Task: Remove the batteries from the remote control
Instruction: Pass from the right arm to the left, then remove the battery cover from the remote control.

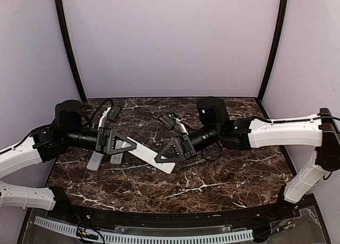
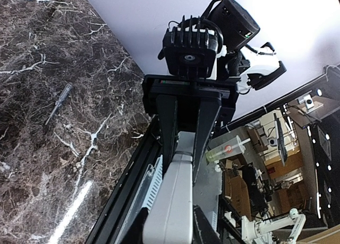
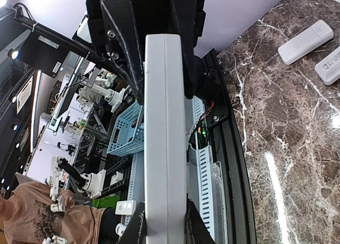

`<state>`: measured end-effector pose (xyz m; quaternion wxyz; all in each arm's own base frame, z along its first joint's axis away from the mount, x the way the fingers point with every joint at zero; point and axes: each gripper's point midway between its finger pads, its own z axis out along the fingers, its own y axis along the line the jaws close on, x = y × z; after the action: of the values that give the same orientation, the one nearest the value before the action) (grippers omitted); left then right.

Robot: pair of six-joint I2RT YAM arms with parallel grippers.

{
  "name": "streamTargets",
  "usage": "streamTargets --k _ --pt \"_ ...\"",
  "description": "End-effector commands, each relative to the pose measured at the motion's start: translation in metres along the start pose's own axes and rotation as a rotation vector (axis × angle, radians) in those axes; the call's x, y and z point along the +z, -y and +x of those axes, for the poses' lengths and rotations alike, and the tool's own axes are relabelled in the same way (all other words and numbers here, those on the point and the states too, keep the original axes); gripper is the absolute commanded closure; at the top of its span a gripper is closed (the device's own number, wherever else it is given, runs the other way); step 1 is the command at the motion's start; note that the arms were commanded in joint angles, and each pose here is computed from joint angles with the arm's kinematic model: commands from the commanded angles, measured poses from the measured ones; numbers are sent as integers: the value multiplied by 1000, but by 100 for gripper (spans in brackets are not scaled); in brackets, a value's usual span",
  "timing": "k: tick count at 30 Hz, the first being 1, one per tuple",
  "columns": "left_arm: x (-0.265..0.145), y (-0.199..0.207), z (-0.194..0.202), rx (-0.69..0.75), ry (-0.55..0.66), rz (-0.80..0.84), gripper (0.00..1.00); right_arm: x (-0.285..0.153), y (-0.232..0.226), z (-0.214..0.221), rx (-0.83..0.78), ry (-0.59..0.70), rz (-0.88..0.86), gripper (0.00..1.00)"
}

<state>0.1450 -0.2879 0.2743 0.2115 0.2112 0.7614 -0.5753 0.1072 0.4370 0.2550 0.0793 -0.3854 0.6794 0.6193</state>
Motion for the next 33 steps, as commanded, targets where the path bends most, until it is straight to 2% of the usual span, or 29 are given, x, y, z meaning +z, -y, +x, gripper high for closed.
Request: streamTargets --k 1,3,5,12,17,21,26,33 --pt "1 3 2 5 -3 34 85 -1 -7 -12 -35 8 -21 100" --pt "1 3 3 -1 -1 43 93 -2 -5 -14 -33 18 -8 96" --pt "0 1 3 -9 9 36 100 -5 -2 -17 -24 40 10 84" --pt "-11 -2 -11 -47 140 1 100 -24 -1 -27 -14 164 21 35" --pt "-18 -4 -23 -110 246 8 100 -34 1 -31 5 246 63 20" --pt "-24 -1 -32 -134 320 31 100 -45 17 -36 92 353 144 16" --pt "-29 -3 -39 -147 366 23 100 -45 23 -38 182 426 182 17" --pt "-26 -1 -39 -147 357 39 100 -35 10 -45 181 455 156 28"
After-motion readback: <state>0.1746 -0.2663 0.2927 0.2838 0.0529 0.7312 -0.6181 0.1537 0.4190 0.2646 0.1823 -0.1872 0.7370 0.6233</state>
